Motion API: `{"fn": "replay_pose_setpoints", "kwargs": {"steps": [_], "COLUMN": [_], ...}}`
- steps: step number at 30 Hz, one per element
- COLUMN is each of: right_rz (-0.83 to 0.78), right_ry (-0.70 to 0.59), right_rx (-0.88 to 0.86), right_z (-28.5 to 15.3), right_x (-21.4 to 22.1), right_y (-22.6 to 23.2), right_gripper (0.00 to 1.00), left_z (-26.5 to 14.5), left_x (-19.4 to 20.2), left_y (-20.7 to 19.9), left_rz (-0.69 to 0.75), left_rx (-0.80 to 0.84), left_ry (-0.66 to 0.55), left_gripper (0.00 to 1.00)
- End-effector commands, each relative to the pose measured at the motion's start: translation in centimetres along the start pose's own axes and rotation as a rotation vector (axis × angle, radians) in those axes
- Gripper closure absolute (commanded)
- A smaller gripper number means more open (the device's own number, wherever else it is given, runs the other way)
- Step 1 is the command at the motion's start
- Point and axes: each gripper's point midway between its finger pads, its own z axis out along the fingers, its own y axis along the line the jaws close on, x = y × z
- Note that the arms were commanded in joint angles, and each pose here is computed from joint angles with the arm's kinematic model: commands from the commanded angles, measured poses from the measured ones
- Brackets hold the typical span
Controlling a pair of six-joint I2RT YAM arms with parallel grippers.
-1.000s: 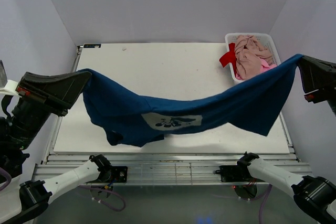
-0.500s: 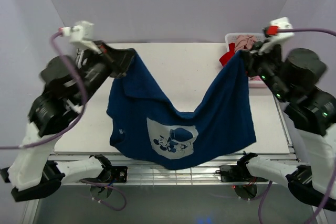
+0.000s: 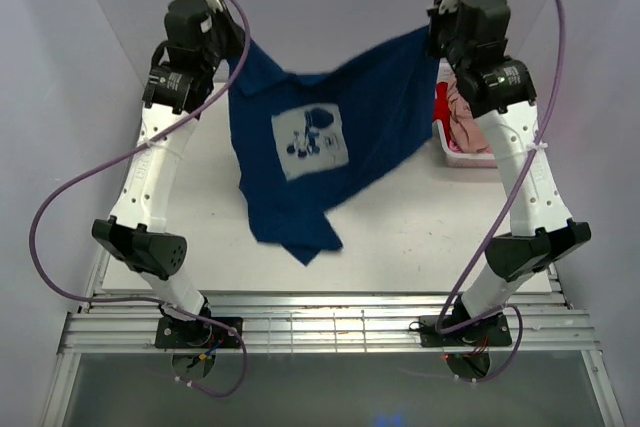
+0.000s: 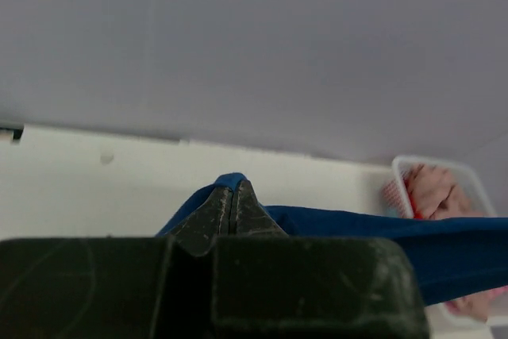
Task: Fold and stack the t-shirts
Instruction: Flatten out the tshirt
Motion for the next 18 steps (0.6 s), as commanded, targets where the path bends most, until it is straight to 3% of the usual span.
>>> {"fn": "replay_pose_setpoints", "kwargs": {"steps": [1,6,7,10,11,13,14,16,17,18], "right_rz": [0.033,0.012,0.004,-0.027,-0.040,-0.049,-0.045,-0.055,-0.067,-0.074], "right_ry": [-0.345,-0.436,-0.437,-0.354,-0.279,-0.206,-0.191,-0.047,0.072,0.133], "right_rx": [0.040,0.033,0.025,-0.004,-0.031,-0.053,-0.063,-0.083,-0.097,-0.105], "right_z": [-3.8,-4.3,-4.2,-2.4,-0.9,0.4,0.2,1.7,2.2,2.3], "right_x": [-11.5,-13.2,-12.9,-8.9,-5.2,-1.1,0.3,7.0,11.9,14.3], "right_y": [-3.4,-4.8,-4.7,-3.9,-3.1,-2.5,-2.2,-1.5,-1.0,-0.7], "right_gripper": [0.92,0.92,0.92,0.92,0.92,0.92,0.92,0.92,0.92,0.92], "left_z": [-6.1,-7.5,-6.2,-7.1,-5.0,-6.6,-5.4,-7.5,-7.5,-8.4], "left_x": [-13.6,-15.7,-13.7,-11.2,-6.0,-3.6,2.7,5.8,11.5,13.2], "left_y": [-4.6,-4.2,-3.6,-2.2,-0.6,0.6,3.0,4.3,6.1,6.7], "left_rz": [0.003,0.054,0.062,0.072,0.076,0.056,0.058,-0.013,-0.049,-0.075], "left_rx": [0.182,0.196,0.179,0.157,0.123,0.106,0.053,0.031,-0.018,-0.034], "left_ry": [-0.363,-0.473,-0.434,-0.407,-0.295,-0.275,-0.157,-0.123,0.016,0.054], "left_gripper": [1.00,1.00,1.00,1.00,1.00,1.00,1.00,1.00,1.00,1.00]}}
